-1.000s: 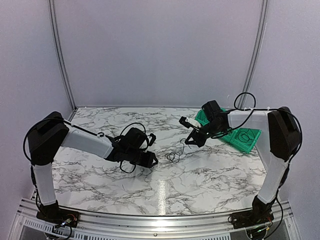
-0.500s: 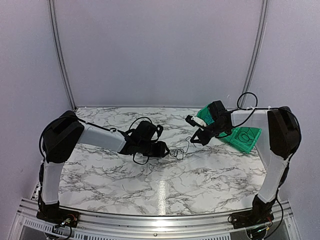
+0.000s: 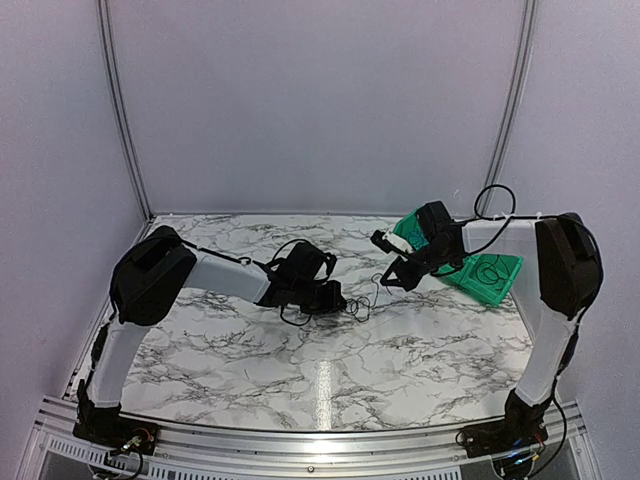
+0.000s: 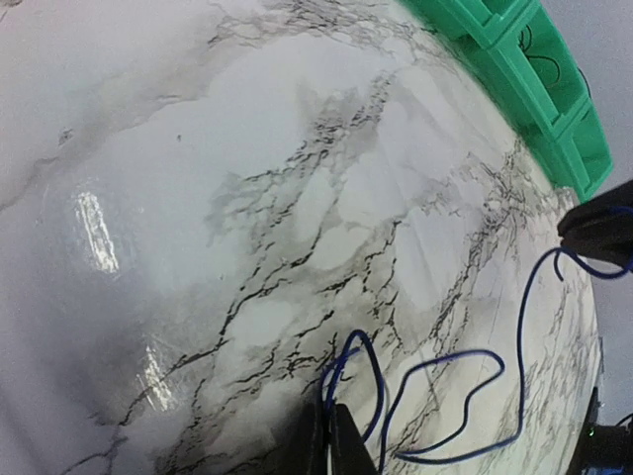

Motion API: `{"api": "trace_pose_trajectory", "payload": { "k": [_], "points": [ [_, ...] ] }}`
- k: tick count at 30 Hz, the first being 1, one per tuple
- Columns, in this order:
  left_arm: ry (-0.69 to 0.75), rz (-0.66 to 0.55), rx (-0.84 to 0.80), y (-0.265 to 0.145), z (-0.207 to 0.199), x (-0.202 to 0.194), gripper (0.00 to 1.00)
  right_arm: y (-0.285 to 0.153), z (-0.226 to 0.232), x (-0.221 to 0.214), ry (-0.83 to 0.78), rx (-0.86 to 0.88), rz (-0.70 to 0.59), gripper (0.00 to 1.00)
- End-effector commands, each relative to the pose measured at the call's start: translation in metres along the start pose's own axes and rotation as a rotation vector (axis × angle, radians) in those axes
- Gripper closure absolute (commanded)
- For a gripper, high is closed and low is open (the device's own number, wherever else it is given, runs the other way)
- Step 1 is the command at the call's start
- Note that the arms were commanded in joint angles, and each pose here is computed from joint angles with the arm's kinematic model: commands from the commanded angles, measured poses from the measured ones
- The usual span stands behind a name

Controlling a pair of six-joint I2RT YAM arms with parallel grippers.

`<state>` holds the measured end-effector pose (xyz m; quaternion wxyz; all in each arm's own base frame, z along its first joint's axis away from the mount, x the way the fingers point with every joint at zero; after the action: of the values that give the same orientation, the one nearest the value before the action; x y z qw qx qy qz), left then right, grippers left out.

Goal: Untangle the cables

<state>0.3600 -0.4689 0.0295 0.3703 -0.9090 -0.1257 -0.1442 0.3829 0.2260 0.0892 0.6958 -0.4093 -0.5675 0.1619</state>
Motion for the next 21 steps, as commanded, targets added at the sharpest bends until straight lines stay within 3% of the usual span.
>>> {"api": "trace_pose_trajectory", "payload": {
  "k": [1,6,13,21],
  "points": [
    [-0.007,-0.009,0.067,0.0,0.019,0.006,1.0,-0.033,0.005,0.033,-0.046,-0.028,-0.083,1.0],
    [-0.035,-0.119,0.153,-0.036,0.057,0.034,1.0,-0.105,0.013,0.071,-0.129,-0.153,-0.201,1.0],
    [-0.049,-0.16,0.24,-0.076,0.102,0.043,1.0,-0.195,0.005,0.084,-0.189,-0.45,-0.29,1.0],
    [-0.03,-0.155,0.273,-0.084,0.113,0.035,1.0,-0.234,-0.027,0.056,-0.08,-0.577,-0.262,1.0]
  ]
}}
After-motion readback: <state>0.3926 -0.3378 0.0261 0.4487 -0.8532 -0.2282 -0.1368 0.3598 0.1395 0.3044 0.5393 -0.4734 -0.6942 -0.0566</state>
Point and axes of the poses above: each gripper's point midway between its finger pads, its own y axis out along the fingers, its own z axis along the line the jaws close on, x = y × z, the point moved 1 cm from there along -y, back along the fingers, and after that the axes turned 13 degrees about -y, right-handed, at the moved point
